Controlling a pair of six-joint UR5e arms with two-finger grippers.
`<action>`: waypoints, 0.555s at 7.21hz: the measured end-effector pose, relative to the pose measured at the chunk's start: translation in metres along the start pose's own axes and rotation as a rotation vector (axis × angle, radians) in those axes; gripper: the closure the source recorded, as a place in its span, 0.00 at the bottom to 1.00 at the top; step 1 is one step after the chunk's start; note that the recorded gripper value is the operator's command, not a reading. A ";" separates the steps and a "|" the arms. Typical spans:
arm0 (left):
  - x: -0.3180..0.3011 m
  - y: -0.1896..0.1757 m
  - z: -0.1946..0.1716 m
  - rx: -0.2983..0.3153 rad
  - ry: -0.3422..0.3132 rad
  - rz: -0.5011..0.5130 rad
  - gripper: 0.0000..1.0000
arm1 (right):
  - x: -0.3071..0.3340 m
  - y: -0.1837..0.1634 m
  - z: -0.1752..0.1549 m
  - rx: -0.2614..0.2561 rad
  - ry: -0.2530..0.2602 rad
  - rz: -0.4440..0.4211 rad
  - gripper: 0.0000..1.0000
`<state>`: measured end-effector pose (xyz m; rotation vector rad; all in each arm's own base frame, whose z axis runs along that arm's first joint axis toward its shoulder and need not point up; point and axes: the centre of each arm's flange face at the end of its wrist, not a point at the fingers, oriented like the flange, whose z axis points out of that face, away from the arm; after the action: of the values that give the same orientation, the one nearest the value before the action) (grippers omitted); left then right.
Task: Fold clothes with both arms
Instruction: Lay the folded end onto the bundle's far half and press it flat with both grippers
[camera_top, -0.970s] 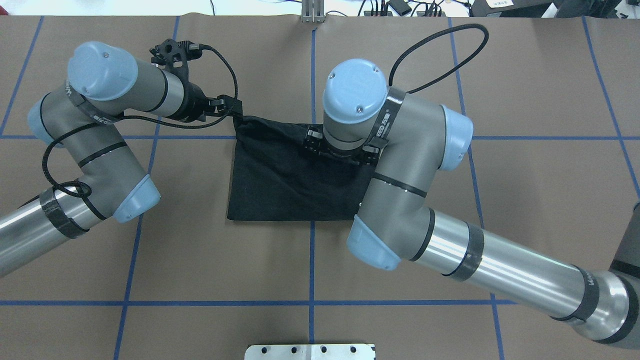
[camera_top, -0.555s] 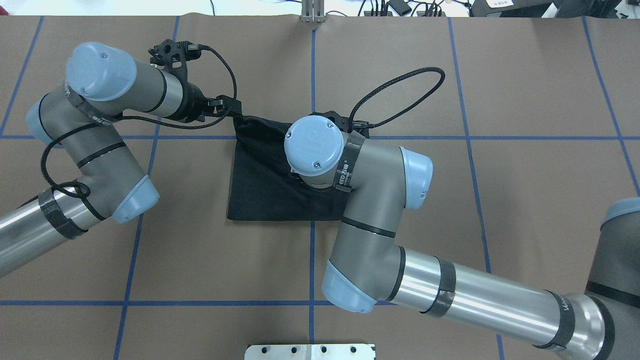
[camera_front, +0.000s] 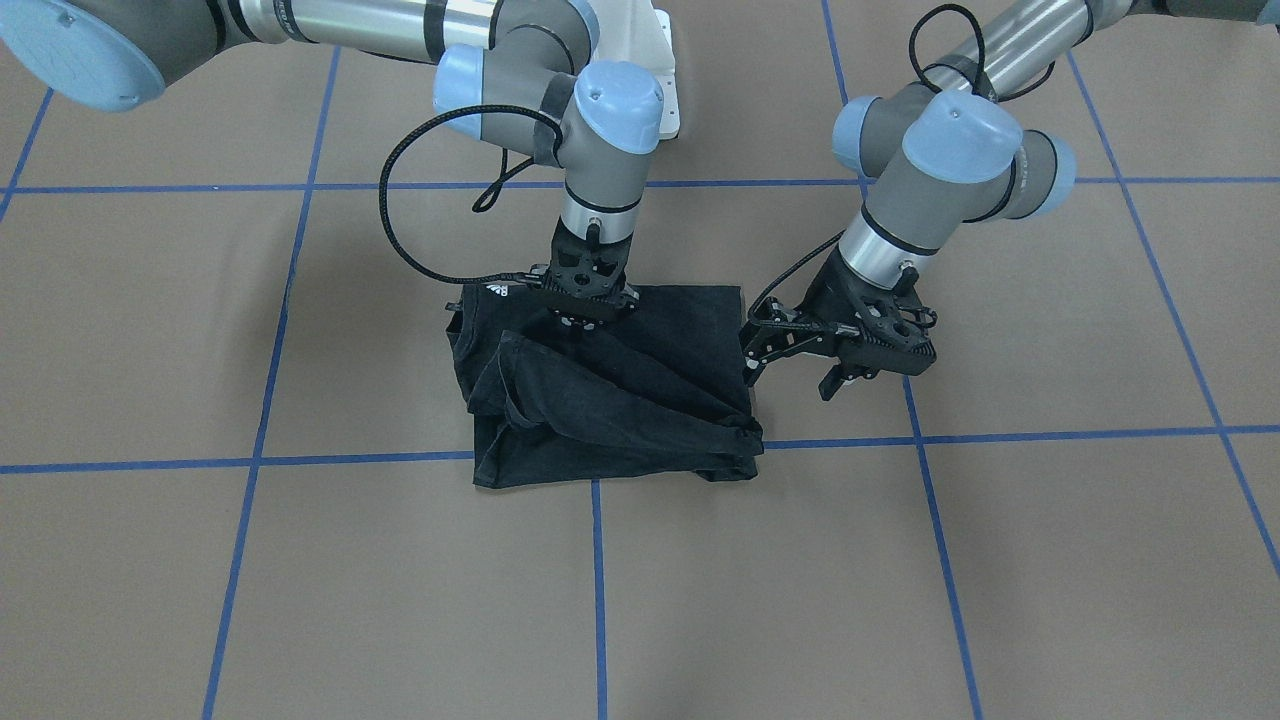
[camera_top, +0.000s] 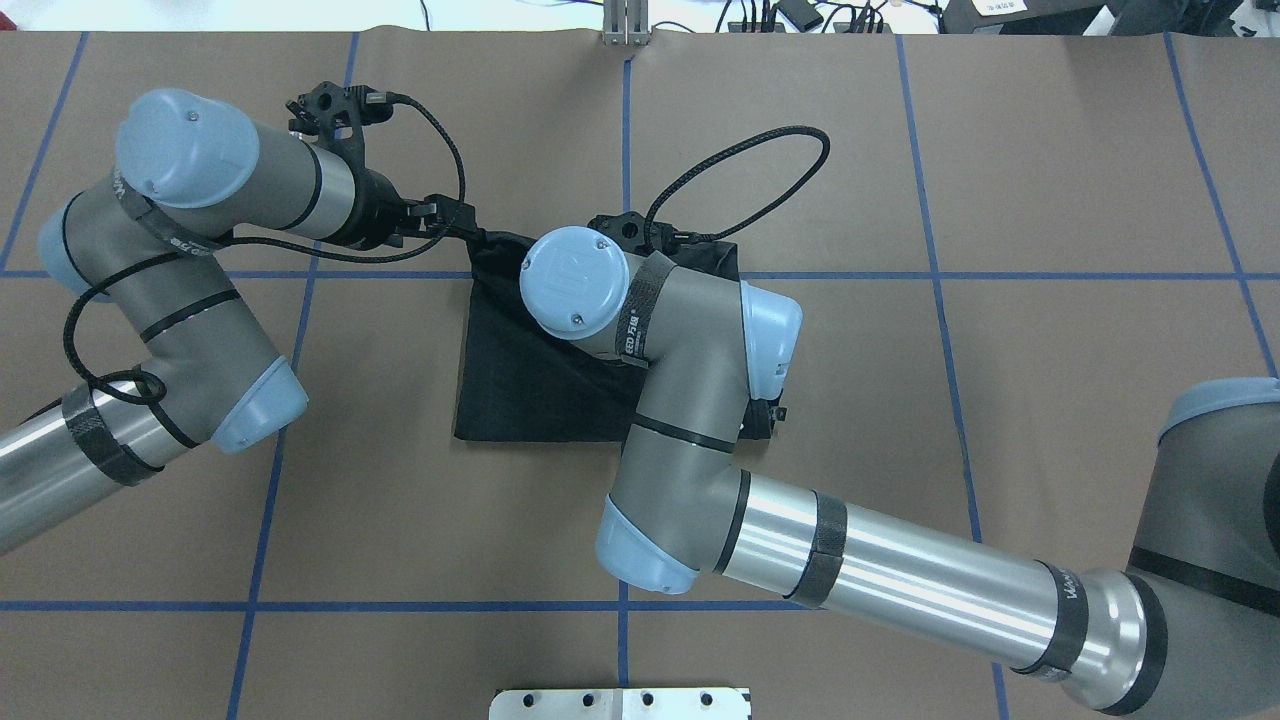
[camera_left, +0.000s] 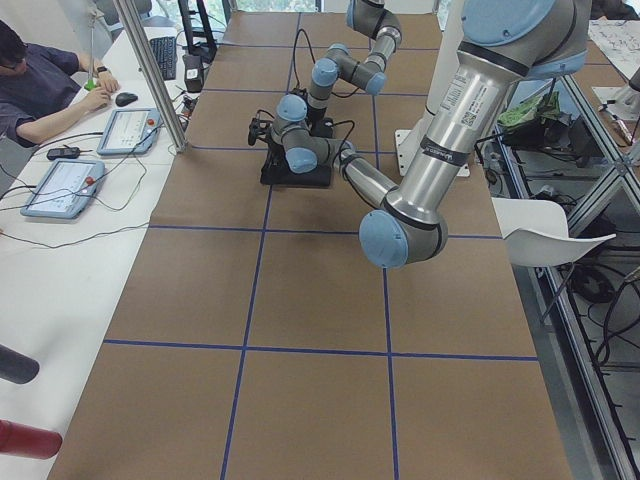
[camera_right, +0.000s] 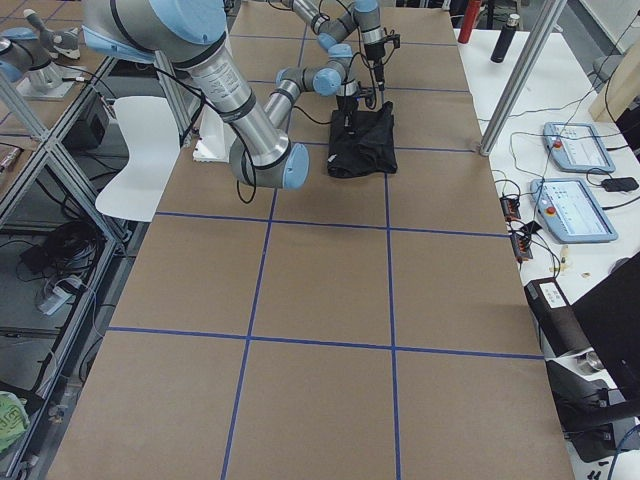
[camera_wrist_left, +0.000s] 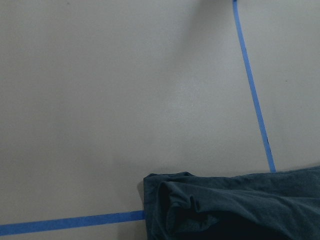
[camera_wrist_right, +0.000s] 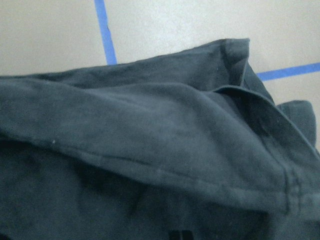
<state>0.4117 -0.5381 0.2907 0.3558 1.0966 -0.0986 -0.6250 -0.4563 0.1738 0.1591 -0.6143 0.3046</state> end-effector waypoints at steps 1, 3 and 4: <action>0.001 0.001 -0.002 -0.004 0.005 0.001 0.00 | 0.002 -0.017 0.015 0.024 -0.003 0.014 1.00; 0.002 0.003 -0.007 -0.014 0.018 0.004 0.00 | 0.018 -0.073 0.040 0.072 0.004 0.029 1.00; 0.002 0.005 -0.012 -0.014 0.023 0.005 0.00 | 0.032 -0.110 0.052 0.094 0.030 0.024 1.00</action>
<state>0.4041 -0.5289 0.2854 0.3478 1.1187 -0.0820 -0.5927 -0.5647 0.2287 0.2367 -0.5725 0.3589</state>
